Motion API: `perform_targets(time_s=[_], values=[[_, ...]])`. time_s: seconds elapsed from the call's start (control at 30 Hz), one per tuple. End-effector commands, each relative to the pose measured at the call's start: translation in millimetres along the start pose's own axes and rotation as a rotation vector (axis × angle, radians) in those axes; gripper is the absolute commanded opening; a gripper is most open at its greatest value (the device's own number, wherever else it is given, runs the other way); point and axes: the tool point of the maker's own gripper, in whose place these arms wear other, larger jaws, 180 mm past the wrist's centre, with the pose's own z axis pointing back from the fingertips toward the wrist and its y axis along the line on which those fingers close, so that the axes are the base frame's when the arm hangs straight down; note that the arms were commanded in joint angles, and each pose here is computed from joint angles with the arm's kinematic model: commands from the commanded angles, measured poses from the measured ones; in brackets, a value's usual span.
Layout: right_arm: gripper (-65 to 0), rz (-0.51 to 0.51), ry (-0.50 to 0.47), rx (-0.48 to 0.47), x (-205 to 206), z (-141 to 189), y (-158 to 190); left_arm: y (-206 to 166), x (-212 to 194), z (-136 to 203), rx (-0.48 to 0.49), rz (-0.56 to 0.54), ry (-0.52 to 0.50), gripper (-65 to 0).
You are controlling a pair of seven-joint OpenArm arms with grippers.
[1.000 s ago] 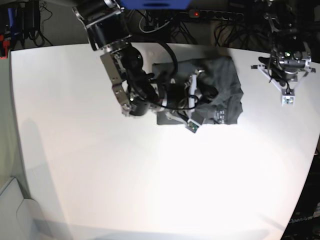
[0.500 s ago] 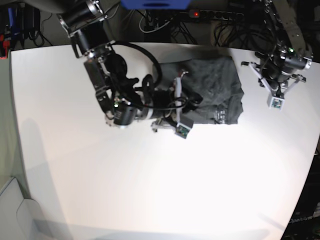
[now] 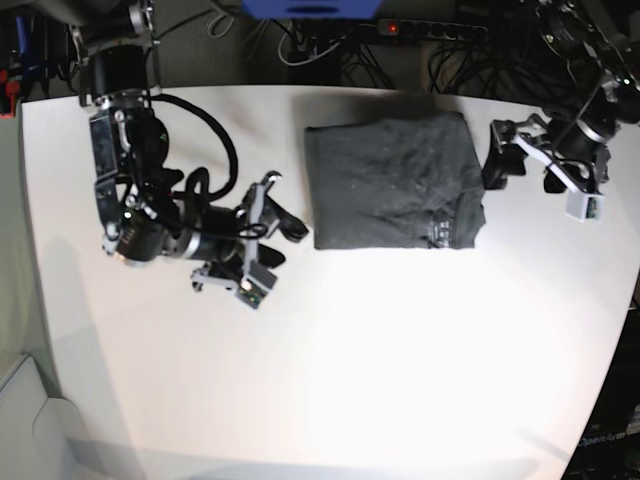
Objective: Layout the t-shirt on the table in an organized manner, then fold the t-shirt properly
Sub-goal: 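Release the folded end and withdraw the right gripper, then grasp the folded shirt with the left gripper and rotate it upright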
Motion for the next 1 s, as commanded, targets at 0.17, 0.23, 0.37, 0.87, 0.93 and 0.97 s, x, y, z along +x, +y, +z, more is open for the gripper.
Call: perform_targets(time_s=[0.17,0.23,0.37,0.87,0.93,0.97], values=[[-33.6,0.019,-0.043,-0.005,9,8,-3,-8,11,-18,-0.064,0.048,-0.036,0.0],[-33.6,0.02,-0.039,-0.008,8,8,-4,-9,7,-29,-0.079,0.101,-0.032,0.0],[-33.6,0.025,-0.027,-0.016,4,11,-8,-11,0,-43,-0.104,0.164,-0.028,0.0],[-33.6,0.034,-0.011,-0.028,0,14,-13,-52,-25,-87,-0.241,0.254,0.026,0.0],[-33.6,0.034,-0.011,-0.028,0,14,-13,-55,-29,-92,-0.252,0.265,0.03,0.0],[-33.6,0.034,-0.01,-0.028,-1,15,-13,-56,-32,-93,-0.257,0.269,0.038,0.0]])
